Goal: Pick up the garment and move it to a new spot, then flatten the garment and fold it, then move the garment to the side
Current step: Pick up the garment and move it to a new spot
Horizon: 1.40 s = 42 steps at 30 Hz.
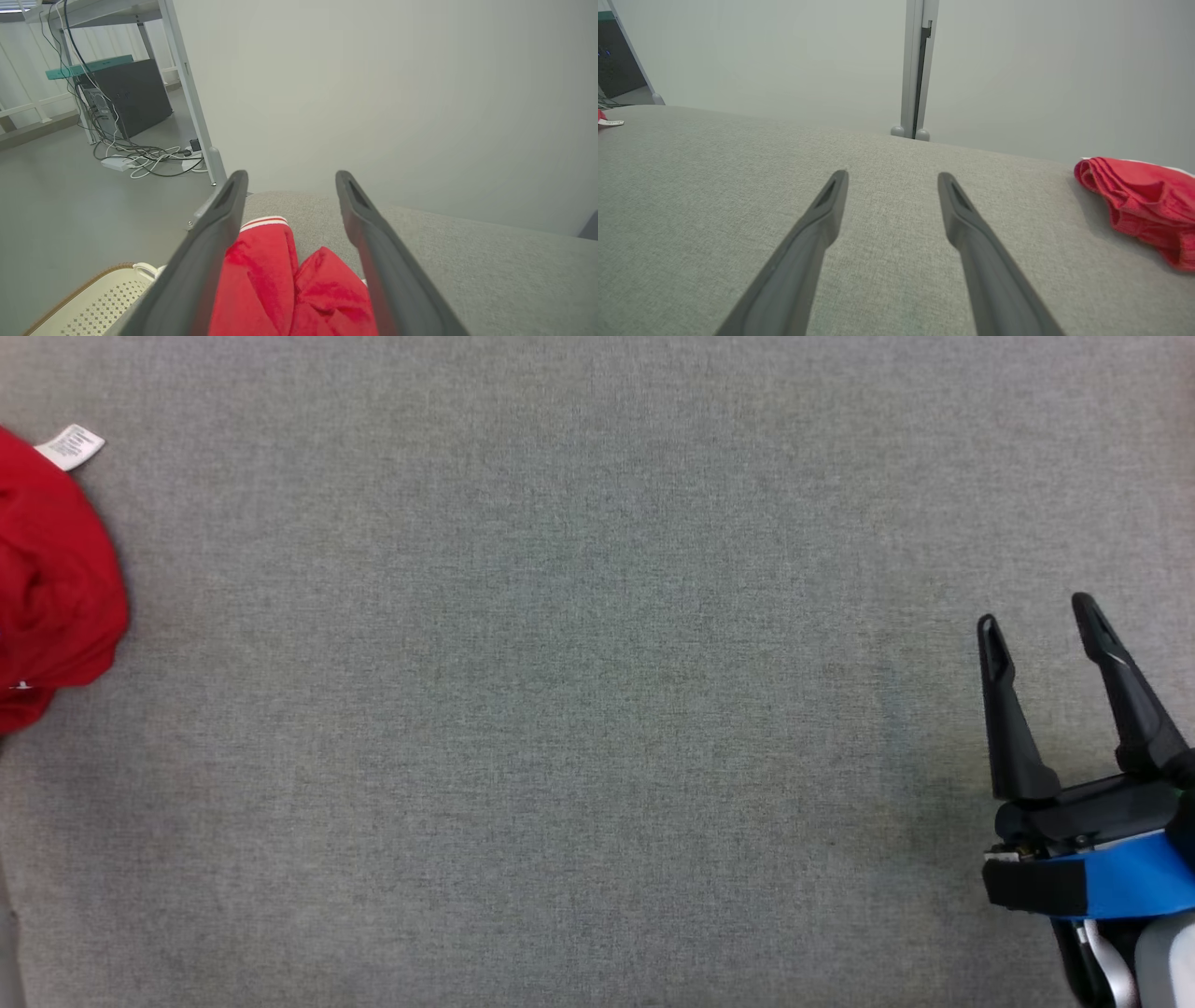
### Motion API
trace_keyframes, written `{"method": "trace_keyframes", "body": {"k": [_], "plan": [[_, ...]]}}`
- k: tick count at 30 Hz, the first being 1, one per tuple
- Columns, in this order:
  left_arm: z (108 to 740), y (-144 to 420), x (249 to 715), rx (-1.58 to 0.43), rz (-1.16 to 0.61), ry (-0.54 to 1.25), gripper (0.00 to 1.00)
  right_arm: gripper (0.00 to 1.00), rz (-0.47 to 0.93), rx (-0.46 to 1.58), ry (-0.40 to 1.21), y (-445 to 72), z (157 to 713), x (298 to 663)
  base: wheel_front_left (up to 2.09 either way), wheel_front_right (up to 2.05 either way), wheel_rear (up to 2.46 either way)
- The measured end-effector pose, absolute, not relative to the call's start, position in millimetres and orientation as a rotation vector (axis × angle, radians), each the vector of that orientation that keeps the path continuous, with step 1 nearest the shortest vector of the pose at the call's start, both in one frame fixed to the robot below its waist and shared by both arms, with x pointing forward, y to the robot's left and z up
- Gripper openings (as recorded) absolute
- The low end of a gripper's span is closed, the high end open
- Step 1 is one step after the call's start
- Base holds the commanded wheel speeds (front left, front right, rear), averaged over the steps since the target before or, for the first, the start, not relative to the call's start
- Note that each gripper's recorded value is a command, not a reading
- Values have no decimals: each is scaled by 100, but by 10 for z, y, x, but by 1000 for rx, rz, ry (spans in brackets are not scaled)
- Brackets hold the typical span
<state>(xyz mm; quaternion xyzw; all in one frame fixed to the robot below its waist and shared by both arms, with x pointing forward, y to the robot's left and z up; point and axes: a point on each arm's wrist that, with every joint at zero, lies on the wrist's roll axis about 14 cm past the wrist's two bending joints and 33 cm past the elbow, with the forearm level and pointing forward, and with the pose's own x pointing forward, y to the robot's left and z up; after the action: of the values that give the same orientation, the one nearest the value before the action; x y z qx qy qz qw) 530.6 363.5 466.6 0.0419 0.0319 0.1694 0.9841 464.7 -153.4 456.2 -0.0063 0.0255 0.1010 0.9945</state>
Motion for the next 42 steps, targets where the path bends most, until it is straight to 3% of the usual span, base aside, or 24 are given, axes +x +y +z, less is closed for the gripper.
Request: {"method": "trace_keyframes", "body": {"k": [10,21,22,24,32,42], "plan": [[3768,3834,5175,10,394,431,100,100,220,-12,94,-1489,4374,4754,0,0,0],[3345,3755,4920,-126,396,751,100,100,234,-9,79,-1446,4471,4752,0,0,0],[3338,3741,4917,-136,392,767,73,100,235,-9,78,-1443,4478,4747,0,0,0],[3324,3726,4898,-141,386,798,0,100,234,-1,77,-1437,4490,4735,0,0,0],[3506,3683,4957,-154,365,735,0,100,217,16,54,-1470,4606,4661,0,0,0],[4686,3354,5597,-55,213,294,0,100,201,59,-9,-1447,4857,4490,0,0,0]]}}
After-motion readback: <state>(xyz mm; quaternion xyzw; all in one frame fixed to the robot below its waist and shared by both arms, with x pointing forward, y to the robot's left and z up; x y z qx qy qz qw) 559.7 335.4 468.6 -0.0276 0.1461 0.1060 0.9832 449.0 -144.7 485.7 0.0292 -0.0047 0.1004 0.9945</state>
